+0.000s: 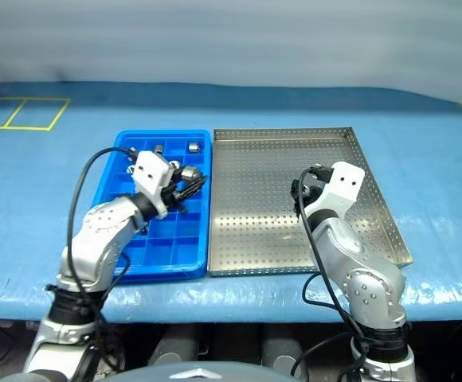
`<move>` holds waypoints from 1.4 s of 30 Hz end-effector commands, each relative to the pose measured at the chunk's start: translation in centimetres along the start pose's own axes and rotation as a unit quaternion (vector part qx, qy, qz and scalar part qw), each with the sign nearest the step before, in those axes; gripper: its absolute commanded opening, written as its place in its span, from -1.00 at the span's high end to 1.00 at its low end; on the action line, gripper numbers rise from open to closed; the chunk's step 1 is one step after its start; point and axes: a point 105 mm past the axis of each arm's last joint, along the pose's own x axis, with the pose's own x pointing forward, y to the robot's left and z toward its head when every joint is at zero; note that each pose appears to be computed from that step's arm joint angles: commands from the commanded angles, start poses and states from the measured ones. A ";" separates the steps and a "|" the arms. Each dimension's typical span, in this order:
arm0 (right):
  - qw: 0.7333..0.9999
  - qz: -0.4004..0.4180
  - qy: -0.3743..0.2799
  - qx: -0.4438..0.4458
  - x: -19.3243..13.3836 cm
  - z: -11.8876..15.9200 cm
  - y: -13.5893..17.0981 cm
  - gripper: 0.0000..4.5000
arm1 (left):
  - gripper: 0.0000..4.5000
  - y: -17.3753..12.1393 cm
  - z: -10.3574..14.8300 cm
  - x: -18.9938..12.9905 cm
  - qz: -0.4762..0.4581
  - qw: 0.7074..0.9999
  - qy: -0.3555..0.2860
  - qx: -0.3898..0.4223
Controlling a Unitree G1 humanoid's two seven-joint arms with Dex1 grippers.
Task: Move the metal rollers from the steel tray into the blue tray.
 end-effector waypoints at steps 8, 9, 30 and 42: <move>0.998 0.053 -0.009 -0.036 0.2 0.1 2.5 0.28 | 0.35 -1.7 -1.3 -2.8 -0.088 0.996 0.030 0.001; 0.998 0.055 -0.009 -0.036 0.2 0.1 2.5 0.28 | 0.35 -1.9 -1.4 -2.7 -0.095 0.995 0.035 0.004; 0.996 0.073 -0.021 -0.049 -1.0 0.5 3.3 0.28 | -1.00 -3.1 -2.1 -1.8 -0.145 0.988 0.057 0.002; 0.965 0.246 0.035 -0.083 -2.1 -1.9 11.1 0.28 | -1.00 2.3 0.0 -4.7 0.011 0.998 -0.015 -0.053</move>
